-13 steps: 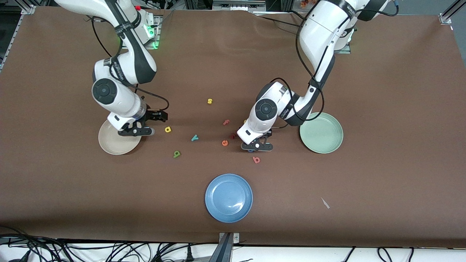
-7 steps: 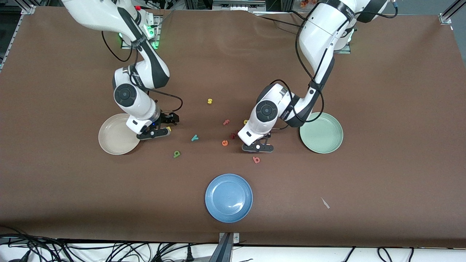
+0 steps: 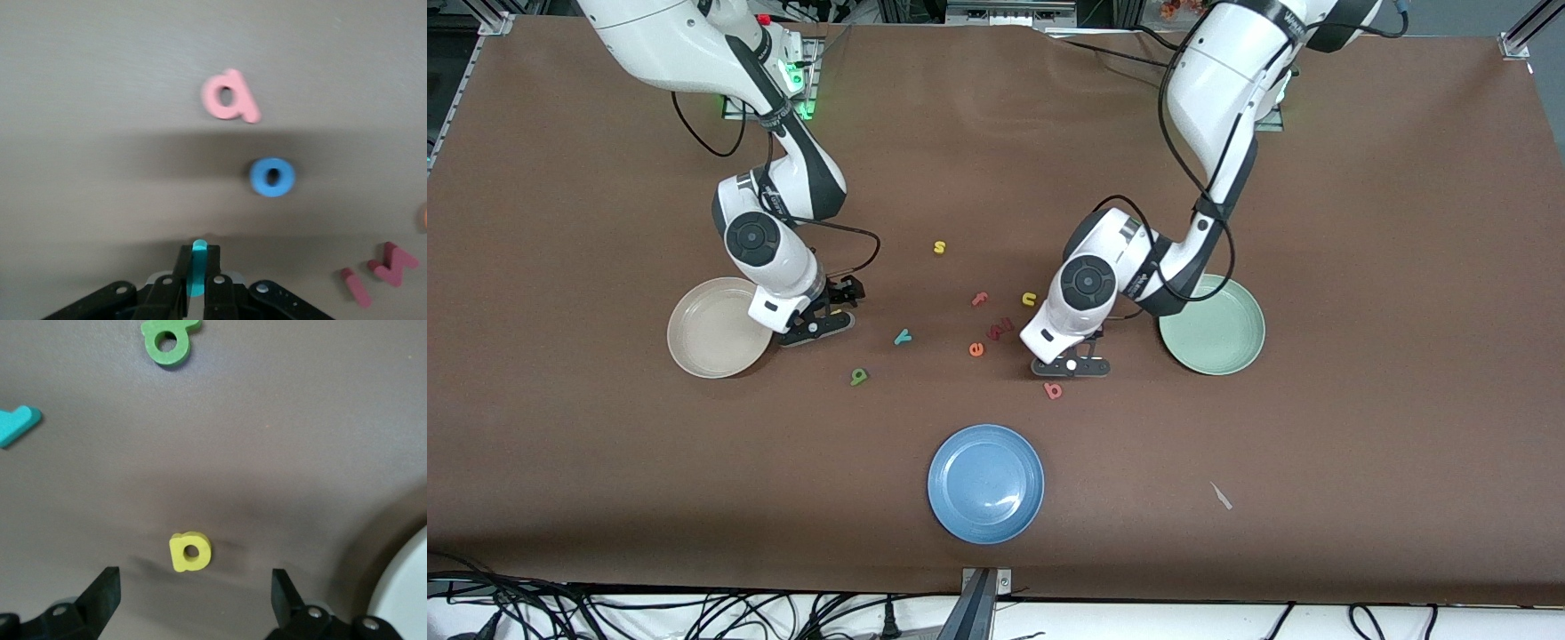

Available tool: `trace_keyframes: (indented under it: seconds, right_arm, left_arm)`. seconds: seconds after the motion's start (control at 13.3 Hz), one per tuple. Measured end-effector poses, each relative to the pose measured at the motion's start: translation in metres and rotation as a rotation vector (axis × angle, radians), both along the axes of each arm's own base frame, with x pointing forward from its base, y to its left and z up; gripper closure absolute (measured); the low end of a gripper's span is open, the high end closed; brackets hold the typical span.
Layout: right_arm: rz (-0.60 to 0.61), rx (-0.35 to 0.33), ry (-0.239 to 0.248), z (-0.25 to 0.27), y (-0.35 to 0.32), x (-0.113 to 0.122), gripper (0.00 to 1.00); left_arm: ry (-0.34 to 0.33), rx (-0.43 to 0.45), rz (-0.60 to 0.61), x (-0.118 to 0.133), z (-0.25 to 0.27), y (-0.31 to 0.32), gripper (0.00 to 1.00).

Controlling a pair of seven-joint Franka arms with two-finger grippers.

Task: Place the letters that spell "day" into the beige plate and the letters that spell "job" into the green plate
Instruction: 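Drop the j on the green plate while the right gripper grasps the d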

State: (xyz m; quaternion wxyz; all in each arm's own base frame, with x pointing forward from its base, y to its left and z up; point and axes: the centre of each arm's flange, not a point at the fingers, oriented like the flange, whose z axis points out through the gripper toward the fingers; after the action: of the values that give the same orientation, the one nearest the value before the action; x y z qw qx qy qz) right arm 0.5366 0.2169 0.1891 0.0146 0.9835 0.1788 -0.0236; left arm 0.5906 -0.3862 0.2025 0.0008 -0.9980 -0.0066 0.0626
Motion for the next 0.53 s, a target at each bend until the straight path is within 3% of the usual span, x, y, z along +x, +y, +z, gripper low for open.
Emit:
trace_keyframes:
  seconds: [0.38,0.45,0.53]
  right_arm:
    - [0.02,-0.005,-0.011,-0.007,0.001,0.0,0.01]
    - [0.021,-0.005,-0.012,-0.007,0.001,0.0,0.04]
    - [0.022,-0.004,-0.013,-0.008,0.001,0.0,0.13]
  left_arm:
    - [0.087,0.11,-0.033,0.024,0.089,0.082,0.93]
    - [0.106,0.112,-0.039,0.029,0.096,0.1,0.93]
    - [0.133,0.114,-0.05,0.033,0.093,0.119,0.93]
